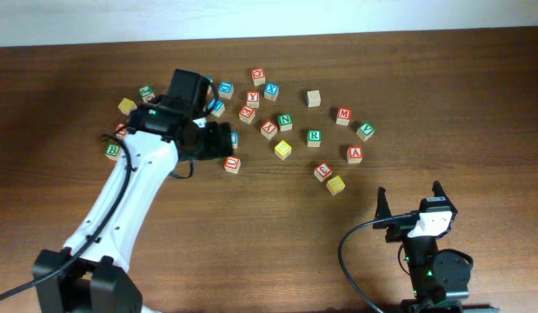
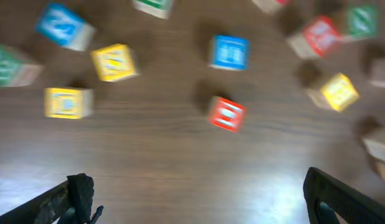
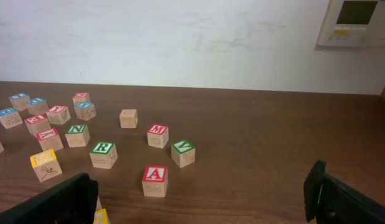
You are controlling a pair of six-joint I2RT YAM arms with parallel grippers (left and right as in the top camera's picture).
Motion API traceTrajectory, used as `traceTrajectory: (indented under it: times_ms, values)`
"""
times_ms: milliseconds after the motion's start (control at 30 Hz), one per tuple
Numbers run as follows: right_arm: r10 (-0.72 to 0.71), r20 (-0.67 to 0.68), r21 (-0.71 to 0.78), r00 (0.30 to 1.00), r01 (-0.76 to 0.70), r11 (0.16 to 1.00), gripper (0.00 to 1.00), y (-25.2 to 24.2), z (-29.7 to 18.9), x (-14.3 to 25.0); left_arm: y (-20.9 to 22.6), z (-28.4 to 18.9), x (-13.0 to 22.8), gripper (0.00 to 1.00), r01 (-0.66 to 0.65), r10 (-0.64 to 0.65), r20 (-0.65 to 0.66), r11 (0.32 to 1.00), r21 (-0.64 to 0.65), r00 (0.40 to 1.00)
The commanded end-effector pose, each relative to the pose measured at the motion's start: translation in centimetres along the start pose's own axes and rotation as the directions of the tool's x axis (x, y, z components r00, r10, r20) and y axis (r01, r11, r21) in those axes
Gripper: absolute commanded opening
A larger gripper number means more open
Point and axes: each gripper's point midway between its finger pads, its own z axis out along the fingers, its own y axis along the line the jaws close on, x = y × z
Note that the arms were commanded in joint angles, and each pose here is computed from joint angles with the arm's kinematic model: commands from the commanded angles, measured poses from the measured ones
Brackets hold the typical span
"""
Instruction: Spell out ICRA
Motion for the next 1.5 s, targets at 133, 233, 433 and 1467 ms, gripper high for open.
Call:
traceTrajectory:
  times_ms: [133,233,433,1467]
  values:
    - [0.004,-0.003,0.009,1.0,-0.004,1.0,0.98,-0.2,0.0,0.2,5.1,0.7,-1.6,0.99,0.144,-0.143,0.017,0.985,-0.092,0.99]
    - [0.004,-0.003,0.009,1.0,-0.004,1.0,0.98,-0.2,0.0,0.2,2.4,2.3,-0.5,0.99,0.138,-0.135,-0.081,0.99,0.028,0.988]
    - [0.005,-0.003,0.009,1.0,-0.005,1.0,0.98,-0.2,0.0,0.2,-4.4,4.2,2.7,0.99,-0.034,0.073,-0.198,0.98,0.194,0.977]
    - [0.004,-0.003,0.009,1.0,-0.004,1.0,0.98,-0.2,0.0,0.2,0.6,0.0,-0.8,1.0,0.151,-0.145,-0.053,0.98,0.127,0.988]
